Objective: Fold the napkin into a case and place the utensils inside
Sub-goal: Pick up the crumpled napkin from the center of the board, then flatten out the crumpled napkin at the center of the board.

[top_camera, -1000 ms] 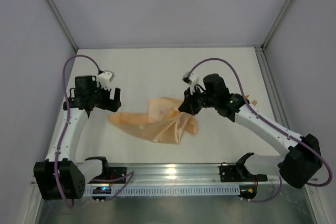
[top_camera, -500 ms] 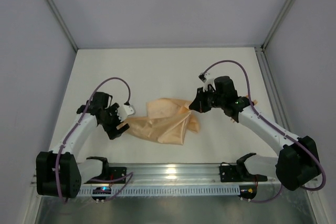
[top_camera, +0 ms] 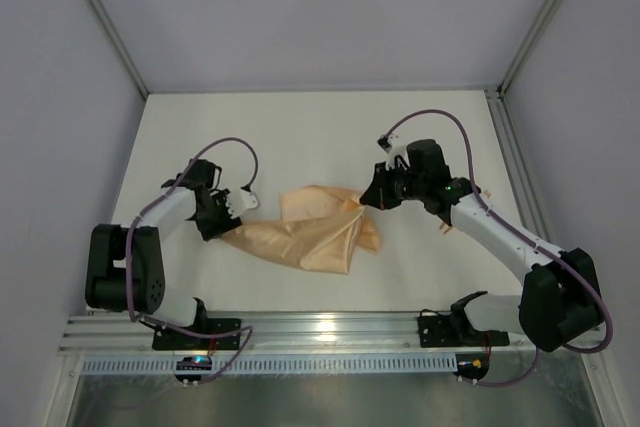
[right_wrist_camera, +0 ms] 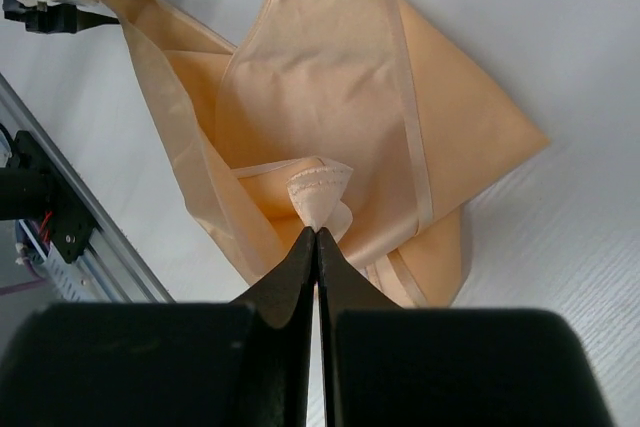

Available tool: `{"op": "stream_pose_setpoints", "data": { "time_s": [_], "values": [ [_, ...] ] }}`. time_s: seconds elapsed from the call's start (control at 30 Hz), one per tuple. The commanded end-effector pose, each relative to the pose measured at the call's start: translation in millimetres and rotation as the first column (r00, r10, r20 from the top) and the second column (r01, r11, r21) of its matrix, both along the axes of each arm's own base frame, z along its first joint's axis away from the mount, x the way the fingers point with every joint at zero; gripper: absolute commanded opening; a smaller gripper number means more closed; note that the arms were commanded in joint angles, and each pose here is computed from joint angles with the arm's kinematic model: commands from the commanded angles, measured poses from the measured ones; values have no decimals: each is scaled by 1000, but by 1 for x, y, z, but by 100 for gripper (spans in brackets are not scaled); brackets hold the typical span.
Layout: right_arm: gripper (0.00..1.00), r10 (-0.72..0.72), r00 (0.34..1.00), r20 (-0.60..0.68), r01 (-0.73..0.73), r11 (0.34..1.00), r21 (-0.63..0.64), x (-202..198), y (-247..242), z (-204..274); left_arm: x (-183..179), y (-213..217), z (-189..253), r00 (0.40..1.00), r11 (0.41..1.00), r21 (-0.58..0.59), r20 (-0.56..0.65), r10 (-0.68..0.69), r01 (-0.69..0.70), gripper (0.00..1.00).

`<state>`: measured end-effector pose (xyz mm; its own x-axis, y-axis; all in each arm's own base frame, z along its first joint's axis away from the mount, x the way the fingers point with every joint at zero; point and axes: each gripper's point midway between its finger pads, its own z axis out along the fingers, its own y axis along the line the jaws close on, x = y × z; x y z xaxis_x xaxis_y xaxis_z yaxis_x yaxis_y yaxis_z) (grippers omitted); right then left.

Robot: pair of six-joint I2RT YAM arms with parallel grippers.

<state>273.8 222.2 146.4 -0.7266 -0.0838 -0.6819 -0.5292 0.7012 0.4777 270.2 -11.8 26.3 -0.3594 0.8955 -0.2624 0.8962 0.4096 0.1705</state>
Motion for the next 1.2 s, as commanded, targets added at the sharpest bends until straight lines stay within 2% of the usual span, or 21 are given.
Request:
{"op": "stream_pose_setpoints", "data": {
  "time_s": [0.0, 0.03, 0.1, 0.13, 0.27, 0.3, 0.37, 0.4, 0.47, 0.5, 0.53, 0.6, 0.7, 0.8, 0.9, 0.93, 0.97, 1.0, 1.07, 1.1, 1.17],
  "values": [
    [3, -10, 996, 86, 7, 999, 35, 17, -2, 32, 3, 13, -6, 999, 997, 64, -24, -31, 33, 53],
    [3, -19, 996, 82, 16, 999, 38, 20, -3, 33, 0, 16, -7, 999, 997, 66, -38, -26, 29, 45],
    [3, -38, 995, 89, 33, 998, 54, 31, -3, 44, 4, 13, 1, 1000, 999, 43, -17, -9, 10, 8],
    [3, -57, 994, 90, 51, 996, 70, 40, -4, 52, 9, 7, 8, 1000, 1000, 3, 7, 15, -15, 0],
    [3, -131, 981, 142, 115, 986, 118, 96, 6, 106, 75, -11, 104, 938, 968, -188, 272, 215, -167, 0],
    [3, -149, 959, 239, 112, 980, 163, 115, 10, 159, 86, -13, 130, 896, 934, -260, 307, 320, -245, 0],
    [3, -200, 933, 300, 147, 970, 192, 141, 10, 199, 112, -9, 209, 789, 894, -350, 448, 421, -279, 0],
    [3, -233, 882, 409, 135, 958, 254, 148, 8, 263, 116, -9, 236, 747, 866, -398, 465, 475, -303, 0],
    [3, -299, 829, 474, 171, 941, 293, 159, -2, 309, 124, 3, 310, 625, 834, -451, 562, 542, -317, 0],
    [3, -338, 759, 557, 156, 924, 350, 151, -11, 367, 123, 8, 331, 588, 820, -468, 579, 566, -329, 0],
    [3, -361, 729, 582, 159, 916, 368, 149, -16, 388, 123, 10, 371, 518, 805, -510, 620, 589, -304, 0],
    [3, -413, 655, 633, 171, 897, 408, 142, -31, 427, 121, 23, 406, 413, 789, -529, 672, 615, -313, 0],
    [3, -445, 602, 663, 178, 884, 431, 131, -44, 445, 115, 31, 442, 331, 798, -529, 727, 601, -287, 0],
    [3, -432, 616, 659, 204, 895, 396, 128, -50, 424, 111, 31, 446, 337, 816, -508, 744, 577, -276, 0],
    [3, -392, 683, 617, 229, 916, 328, 126, -48, 366, 105, 23, 412, 424, 856, -447, 744, 517, -259, 0],
    [3, -382, 705, 597, 236, 921, 311, 125, -48, 345, 106, 22, 375, 491, 870, -407, 718, 493, -279, 0],
    [3, -368, 717, 592, 223, 926, 306, 122, -46, 331, 103, 23, 359, 515, 881, -380, 714, 474, -283, 0],
    [3, -349, 785, 513, 251, 935, 252, 125, -44, 268, 100, 24, 341, 544, 894, -344, 710, 448, -287, 0],
    [3, -342, 813, 472, 246, 935, 254, 106, -45, 234, 86, 26, 282, 629, 904, -280, 650, 426, -323, 0],
    [3, -335, 865, 374, 277, 940, 201, 99, -46, 171, 81, 26, 262, 657, 909, -257, 630, 414, -327, 0],
    [3, -353, 876, 329, 301, 933, 198, 81, -51, 134, 60, 26, 208, 728, 917, -213, 560, 396, -336, 0]
  ]
}}
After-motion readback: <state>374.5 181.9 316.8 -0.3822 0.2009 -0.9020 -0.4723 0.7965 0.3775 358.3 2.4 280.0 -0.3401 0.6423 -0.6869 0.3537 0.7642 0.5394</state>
